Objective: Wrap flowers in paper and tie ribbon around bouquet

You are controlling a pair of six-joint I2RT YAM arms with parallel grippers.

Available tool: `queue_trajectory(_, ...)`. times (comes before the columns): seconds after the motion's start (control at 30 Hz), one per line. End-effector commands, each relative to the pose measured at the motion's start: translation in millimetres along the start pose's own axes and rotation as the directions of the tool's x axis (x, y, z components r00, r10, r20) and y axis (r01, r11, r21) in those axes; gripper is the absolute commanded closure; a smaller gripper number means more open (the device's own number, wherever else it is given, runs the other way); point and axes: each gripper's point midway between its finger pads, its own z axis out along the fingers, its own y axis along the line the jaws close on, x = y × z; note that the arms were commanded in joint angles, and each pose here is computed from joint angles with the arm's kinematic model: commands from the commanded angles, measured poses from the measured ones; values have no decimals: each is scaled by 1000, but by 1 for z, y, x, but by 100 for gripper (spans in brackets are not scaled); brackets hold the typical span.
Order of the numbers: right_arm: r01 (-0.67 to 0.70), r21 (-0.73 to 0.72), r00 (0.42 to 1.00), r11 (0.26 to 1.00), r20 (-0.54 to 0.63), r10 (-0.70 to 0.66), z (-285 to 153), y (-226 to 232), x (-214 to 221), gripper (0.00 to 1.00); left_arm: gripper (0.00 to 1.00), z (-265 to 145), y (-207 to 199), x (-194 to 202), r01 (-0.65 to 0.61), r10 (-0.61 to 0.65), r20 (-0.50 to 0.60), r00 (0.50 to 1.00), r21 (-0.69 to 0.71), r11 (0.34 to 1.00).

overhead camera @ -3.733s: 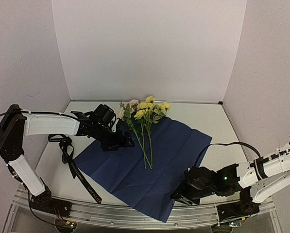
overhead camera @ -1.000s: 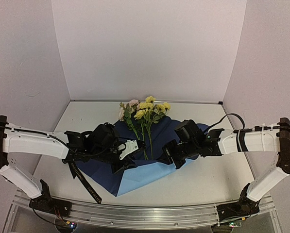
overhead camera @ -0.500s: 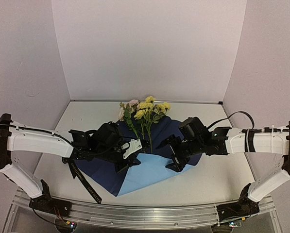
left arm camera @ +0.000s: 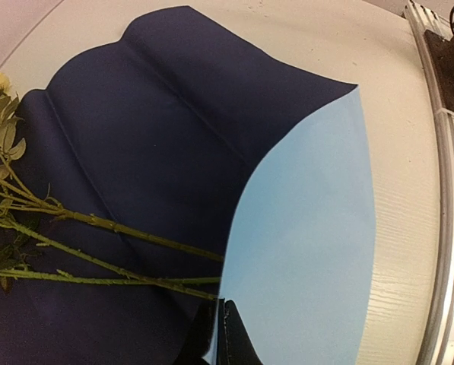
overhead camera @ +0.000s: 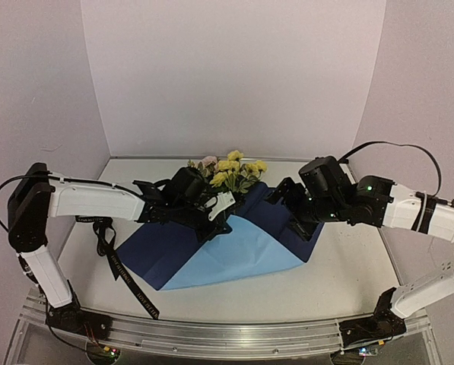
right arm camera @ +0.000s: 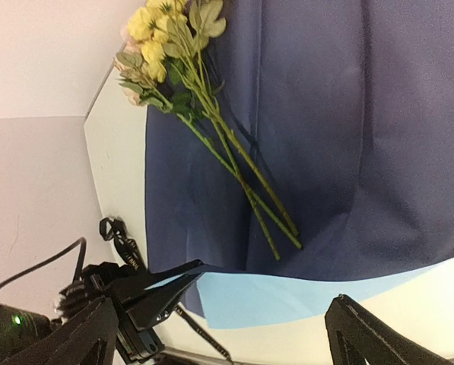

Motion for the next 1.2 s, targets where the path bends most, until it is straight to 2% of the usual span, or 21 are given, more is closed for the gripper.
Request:
queue_trajectory(0.0, 211, 82, 963, 974, 155, -222, -9, 1, -31, 2, 100, 16, 24, -15, -20, 20, 11, 1000, 44, 999)
queue_trajectory(0.23, 439, 144, 879, 887, 134, -457, 17, 11, -30, 2, 100, 41, 77, -15, 8, -8, -6, 1000, 34, 999)
queue_trajectory(0.43, 524, 132, 840, 841, 82, -536, 49, 18, -17, 5, 100, 54, 120, -11, 48, -47, -11, 999, 27, 998)
queue_trajectory(0.57, 556, 185, 819, 810, 48, -572, 74, 7, -14, 4, 100, 60, 136, -10, 55, -55, -6, 998, 29, 998)
queue_trajectory(0.67, 515, 216, 844, 829, 44, -535, 78, -7, -26, 2, 100, 64, 137, -9, 56, -56, -13, 998, 47, 997)
queue_trajectory(0.87, 405, 235, 881, 883, 159, -446, 33, -6, -73, 2, 100, 51, 116, -16, 90, -92, 15, 996, 117, 989)
queue_trajectory(0.97, 345, 300, 893, 889, 188, -410, 19, -23, -93, 2, 100, 41, 100, -23, 92, -99, 46, 994, 147, 985)
queue_trajectory(1.1, 209, 358, 957, 910, 117, -266, 32, -83, -108, 2, 100, 35, 72, -33, 69, -83, 76, 994, 177, 982)
queue_trajectory(1.17, 181, 368, 969, 912, 91, -229, 38, -98, -112, 2, 100, 35, 60, -34, 60, -76, 76, 994, 193, 979)
